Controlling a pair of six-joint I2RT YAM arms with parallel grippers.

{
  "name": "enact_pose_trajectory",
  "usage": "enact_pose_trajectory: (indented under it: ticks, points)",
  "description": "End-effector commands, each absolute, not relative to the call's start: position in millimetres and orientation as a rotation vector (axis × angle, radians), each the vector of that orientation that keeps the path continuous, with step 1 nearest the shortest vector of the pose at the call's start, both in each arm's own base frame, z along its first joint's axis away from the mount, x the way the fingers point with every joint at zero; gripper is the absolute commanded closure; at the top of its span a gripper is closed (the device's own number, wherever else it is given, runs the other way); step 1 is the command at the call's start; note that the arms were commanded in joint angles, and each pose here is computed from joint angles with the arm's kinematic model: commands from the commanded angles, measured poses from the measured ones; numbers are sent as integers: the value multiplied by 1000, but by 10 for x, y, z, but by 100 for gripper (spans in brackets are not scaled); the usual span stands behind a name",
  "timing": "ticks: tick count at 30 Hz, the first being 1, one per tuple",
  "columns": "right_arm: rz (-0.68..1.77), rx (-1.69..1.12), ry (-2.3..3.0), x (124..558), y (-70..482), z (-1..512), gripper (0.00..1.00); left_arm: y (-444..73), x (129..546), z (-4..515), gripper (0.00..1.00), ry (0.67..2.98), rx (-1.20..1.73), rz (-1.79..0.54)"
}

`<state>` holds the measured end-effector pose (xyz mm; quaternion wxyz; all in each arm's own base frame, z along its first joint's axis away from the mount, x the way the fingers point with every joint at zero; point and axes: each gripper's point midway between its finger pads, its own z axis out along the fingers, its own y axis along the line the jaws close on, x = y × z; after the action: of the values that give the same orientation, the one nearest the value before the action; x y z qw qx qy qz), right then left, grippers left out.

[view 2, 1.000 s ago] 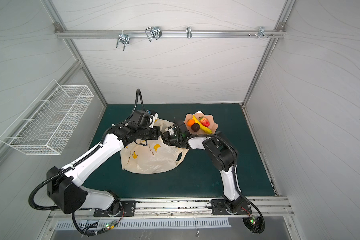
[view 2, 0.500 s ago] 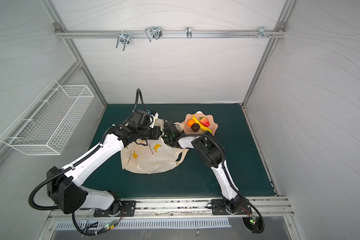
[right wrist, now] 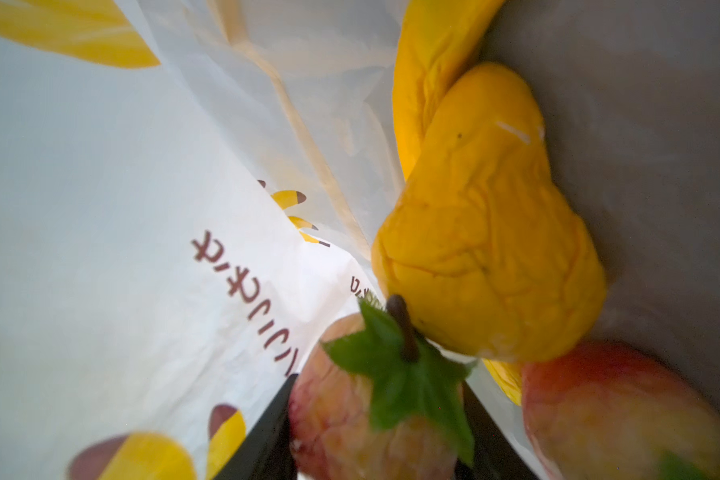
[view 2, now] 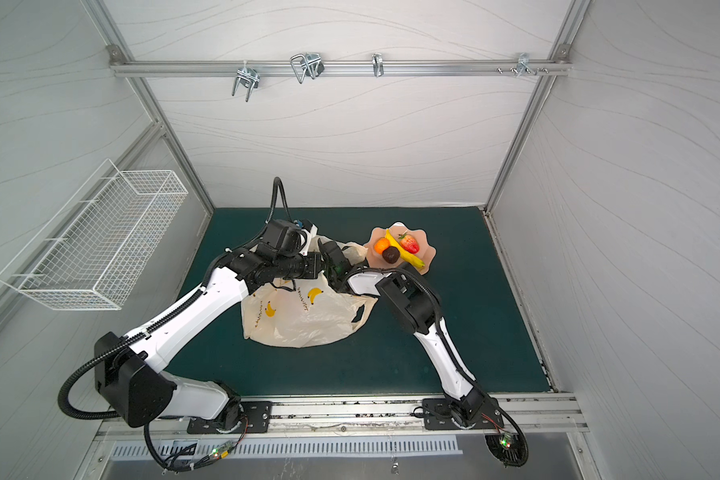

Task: Place the fruits into the plastic bag
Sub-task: 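Lower the strawberry into the bag opening held by the left gripper and release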

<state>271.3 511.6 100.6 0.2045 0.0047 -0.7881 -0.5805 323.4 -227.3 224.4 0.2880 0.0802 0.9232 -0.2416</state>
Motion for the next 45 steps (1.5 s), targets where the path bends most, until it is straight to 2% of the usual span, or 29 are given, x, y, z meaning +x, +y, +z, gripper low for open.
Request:
enact_pose_trajectory:
  ticks: [1,11,14,19,25,31,45]
  points:
    - [-1518,0,-2159,2546,5140,808,54,-2365,3307,2359,100,2417,226,-684]
    - [-1466,17,-2141,2441,5160,742,48,-2362,3308,2381,100,2409,227,-681]
    - [-1473,23,-2141,2443,5157,764,39,-2353,3306,2378,100,2410,227,-678]
    - [-1509,53,-2162,2483,5120,862,19,-2340,3300,2385,100,2410,224,-671]
    - [-1548,71,-2198,2557,4997,937,6,-2311,3276,2364,100,2413,208,-666]
    - [-1570,59,-2215,2587,4897,962,1,-2288,3273,2369,100,2413,202,-653]
    - [-1599,8,-2261,2686,4672,993,1,-2226,3265,2356,100,2421,185,-619]
